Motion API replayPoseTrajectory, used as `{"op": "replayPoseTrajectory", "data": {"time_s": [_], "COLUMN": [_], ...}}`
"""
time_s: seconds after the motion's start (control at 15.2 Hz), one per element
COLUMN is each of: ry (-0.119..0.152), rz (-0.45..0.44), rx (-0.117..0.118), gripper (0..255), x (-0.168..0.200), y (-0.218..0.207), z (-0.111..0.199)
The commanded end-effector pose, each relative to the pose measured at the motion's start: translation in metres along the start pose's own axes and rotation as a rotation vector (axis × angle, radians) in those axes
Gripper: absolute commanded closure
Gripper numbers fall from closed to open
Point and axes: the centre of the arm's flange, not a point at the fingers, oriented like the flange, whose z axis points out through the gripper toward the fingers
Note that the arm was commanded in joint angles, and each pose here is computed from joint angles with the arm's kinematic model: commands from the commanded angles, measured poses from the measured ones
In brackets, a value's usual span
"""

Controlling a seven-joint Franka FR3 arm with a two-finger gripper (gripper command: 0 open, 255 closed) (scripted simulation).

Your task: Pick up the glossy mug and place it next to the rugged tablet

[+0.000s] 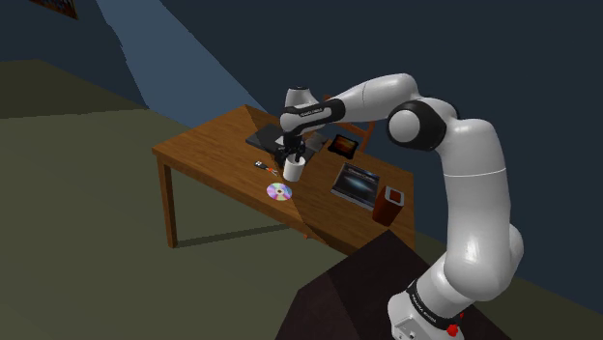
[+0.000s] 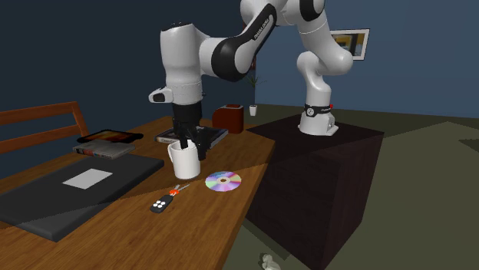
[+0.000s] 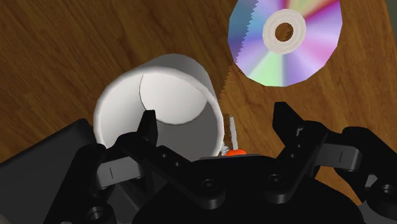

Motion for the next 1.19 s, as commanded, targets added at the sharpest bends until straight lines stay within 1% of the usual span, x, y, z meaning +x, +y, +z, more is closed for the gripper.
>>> {"op": "replayPoseTrajectory", "data": {"time_s": [0.0, 0.4, 0.46, 1.06, 1.12], "ry": [0.001, 0.0, 0.0, 0.001, 0.001], "rz": [0.0, 0.0, 0.0, 0.0, 0.0], "rx": [0.0, 0.0, 0.0, 0.0, 0.0], "gripper": [0, 0, 255, 255, 255], "x": [-0.0006, -0.0006, -0.0006, -0.0006, -0.0011], "y": [0.0002, 0.0002, 0.0002, 0.0002, 0.0006], "z": [0.0037, 0.0037, 0.0037, 0.0037, -0.0015]}}
